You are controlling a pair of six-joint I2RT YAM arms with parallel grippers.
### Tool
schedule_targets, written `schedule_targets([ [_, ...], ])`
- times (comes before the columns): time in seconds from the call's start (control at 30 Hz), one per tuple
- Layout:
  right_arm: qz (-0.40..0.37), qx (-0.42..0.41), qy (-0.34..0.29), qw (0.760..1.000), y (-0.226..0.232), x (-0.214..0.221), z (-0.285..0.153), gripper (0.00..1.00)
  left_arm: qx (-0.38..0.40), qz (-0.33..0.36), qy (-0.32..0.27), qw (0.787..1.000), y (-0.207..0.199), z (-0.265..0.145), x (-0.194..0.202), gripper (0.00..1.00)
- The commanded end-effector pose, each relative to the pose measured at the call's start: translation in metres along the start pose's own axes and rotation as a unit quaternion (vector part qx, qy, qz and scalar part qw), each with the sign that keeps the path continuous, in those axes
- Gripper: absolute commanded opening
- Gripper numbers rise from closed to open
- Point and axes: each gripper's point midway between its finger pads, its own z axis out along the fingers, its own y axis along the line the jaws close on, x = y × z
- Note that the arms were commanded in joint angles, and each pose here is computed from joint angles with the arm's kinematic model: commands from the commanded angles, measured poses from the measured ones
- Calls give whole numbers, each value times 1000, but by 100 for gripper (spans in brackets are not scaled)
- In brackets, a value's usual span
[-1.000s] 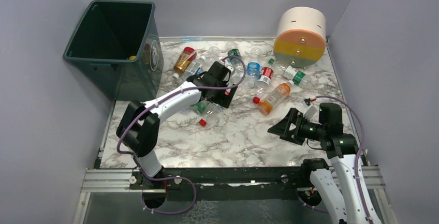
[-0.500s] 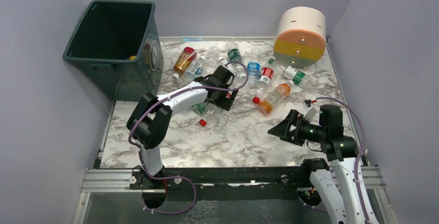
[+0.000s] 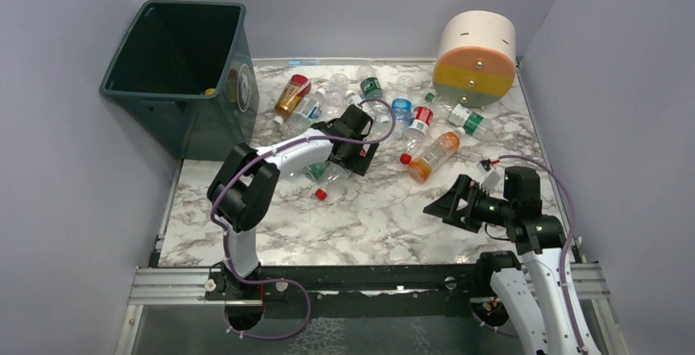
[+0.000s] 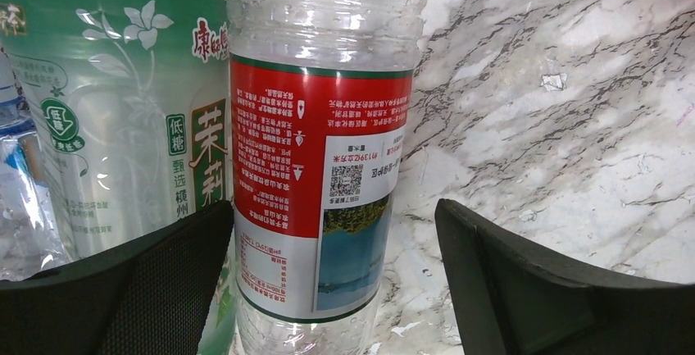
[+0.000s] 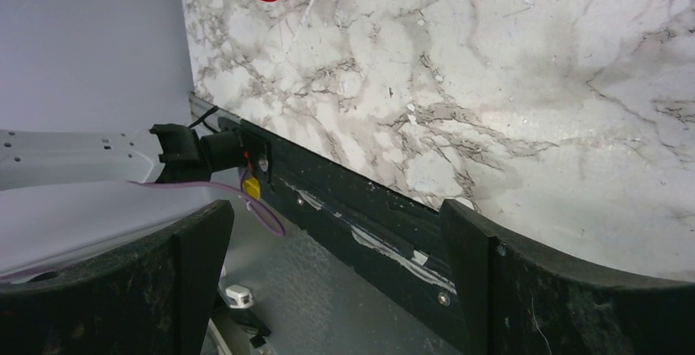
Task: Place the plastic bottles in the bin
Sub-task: Pick up the plastic bottle at the center of the board.
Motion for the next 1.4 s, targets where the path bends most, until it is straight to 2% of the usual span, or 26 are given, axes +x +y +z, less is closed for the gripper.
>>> schedule_targets([
  [0.0, 3, 4, 1, 1000, -5, 1, 3, 99, -5, 8, -17, 1000, -1, 2, -11, 99],
  [0.43, 4, 5, 4, 1000, -8, 4, 5, 100, -22, 18, -8, 1000, 2, 10, -6, 98],
  [0.8, 9, 2, 7, 1000, -11, 7, 7, 99, -22, 23, -10, 999, 3, 8, -7, 83],
  [0.93, 9, 1, 8, 1000, -11, 8, 8, 99, -24, 23, -10, 999, 3, 7, -9, 70],
  [1.23, 9, -2, 9, 1000, -10, 8, 8, 99, -27, 23, -8, 999, 5, 0, -9, 69],
  [1.37, 9, -4, 9, 1000, -10, 9, 7, 99, -22, 18, -35, 999, 3, -15, -29, 69],
])
